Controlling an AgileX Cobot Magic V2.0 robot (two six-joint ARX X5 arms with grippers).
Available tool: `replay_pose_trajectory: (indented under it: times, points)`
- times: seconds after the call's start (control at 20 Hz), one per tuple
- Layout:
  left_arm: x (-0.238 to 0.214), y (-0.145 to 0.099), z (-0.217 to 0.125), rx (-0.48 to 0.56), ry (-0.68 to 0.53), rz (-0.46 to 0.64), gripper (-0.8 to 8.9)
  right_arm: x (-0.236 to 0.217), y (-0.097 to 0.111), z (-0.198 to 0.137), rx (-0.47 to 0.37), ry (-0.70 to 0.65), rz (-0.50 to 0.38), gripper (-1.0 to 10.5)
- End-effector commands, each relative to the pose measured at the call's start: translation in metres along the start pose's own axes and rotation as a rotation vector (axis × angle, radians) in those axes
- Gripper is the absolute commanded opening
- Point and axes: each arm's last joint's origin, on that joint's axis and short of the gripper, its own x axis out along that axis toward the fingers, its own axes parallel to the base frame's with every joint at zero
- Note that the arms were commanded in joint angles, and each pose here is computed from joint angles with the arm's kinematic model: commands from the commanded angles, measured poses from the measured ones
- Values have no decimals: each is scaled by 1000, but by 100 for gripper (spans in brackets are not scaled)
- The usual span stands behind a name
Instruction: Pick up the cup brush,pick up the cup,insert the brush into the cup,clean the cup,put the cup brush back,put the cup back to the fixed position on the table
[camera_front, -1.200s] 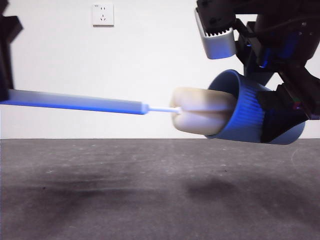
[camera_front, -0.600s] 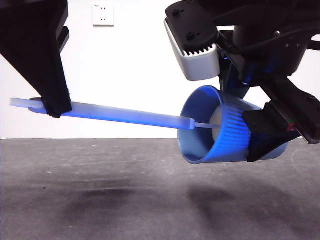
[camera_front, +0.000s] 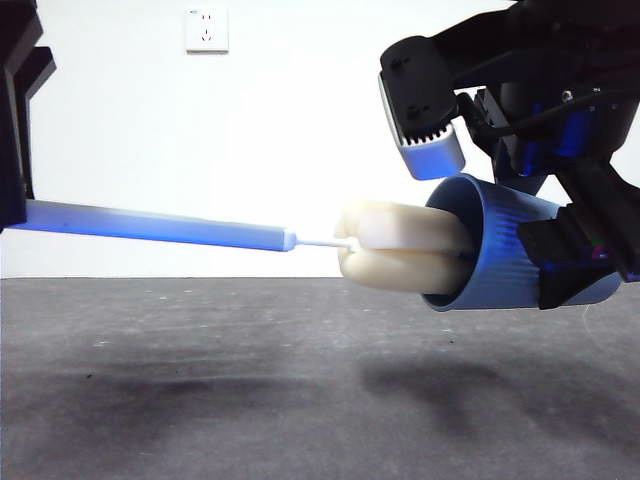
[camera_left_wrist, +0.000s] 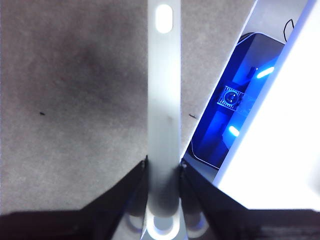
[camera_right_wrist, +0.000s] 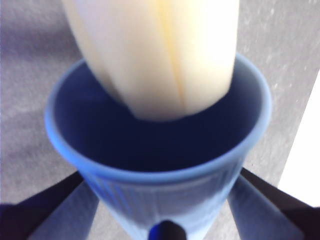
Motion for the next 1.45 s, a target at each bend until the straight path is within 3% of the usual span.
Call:
replay_pose_trajectory:
  times: [0.05,0.15,0.45,0.7,0.9,1.2,1.45]
  points:
    - [0,1,2,-12,-16,-9,-9,0,-1,2,25,-15,-9,-13]
    - [0,-1,5,-9,-57,-67,-9,-1,-1,5,32,-36,-16,-13]
    - [8,-2,23,7,-167,-103,-9,-16,10,20,-44,-150,-11,-13]
    - [16,-6,33,8,-185,-109,-9,-27,17,29,-76,-204,-27,-13]
    - [16,-4,27,-9,-133,-102,-9,-23,14,25,-53,-136,-65,-13]
    - [13,4,14,-49,-36,-13,-8,-8,-1,5,146,-34,-58,-13]
    - [-2,19,1,-133,-67,33,-9,-4,-22,-22,373,13,-86,-13]
